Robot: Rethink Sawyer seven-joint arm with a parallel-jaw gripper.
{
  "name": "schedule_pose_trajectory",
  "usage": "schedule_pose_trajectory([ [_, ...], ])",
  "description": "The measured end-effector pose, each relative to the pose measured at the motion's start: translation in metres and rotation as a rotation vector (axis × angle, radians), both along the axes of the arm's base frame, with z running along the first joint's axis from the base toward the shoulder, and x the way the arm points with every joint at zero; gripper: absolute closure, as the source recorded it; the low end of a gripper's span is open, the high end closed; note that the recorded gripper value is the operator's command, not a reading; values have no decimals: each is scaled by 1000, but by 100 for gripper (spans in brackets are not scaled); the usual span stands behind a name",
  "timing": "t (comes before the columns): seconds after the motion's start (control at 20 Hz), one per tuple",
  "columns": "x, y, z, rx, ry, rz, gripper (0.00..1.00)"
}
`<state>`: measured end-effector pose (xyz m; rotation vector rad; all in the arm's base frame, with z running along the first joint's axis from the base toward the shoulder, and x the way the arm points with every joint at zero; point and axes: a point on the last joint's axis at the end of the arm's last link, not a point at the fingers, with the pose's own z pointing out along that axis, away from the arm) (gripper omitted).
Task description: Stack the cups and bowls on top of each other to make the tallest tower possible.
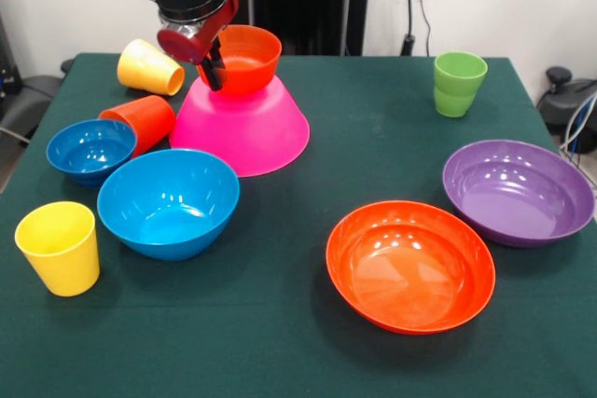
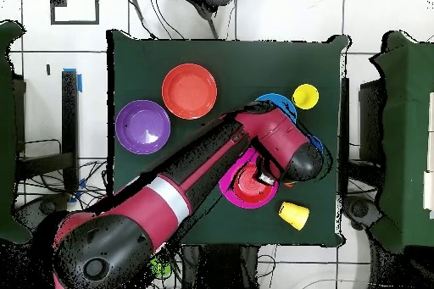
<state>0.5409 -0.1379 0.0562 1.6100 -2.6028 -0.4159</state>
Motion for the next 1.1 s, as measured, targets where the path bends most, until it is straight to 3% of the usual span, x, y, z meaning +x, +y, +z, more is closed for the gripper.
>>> schedule_pose_trajectory([
  [0.8,-8,-1,-14,-5,29,-3,100],
  [1.1,-13,-5,-17,-25,47,-1,100],
])
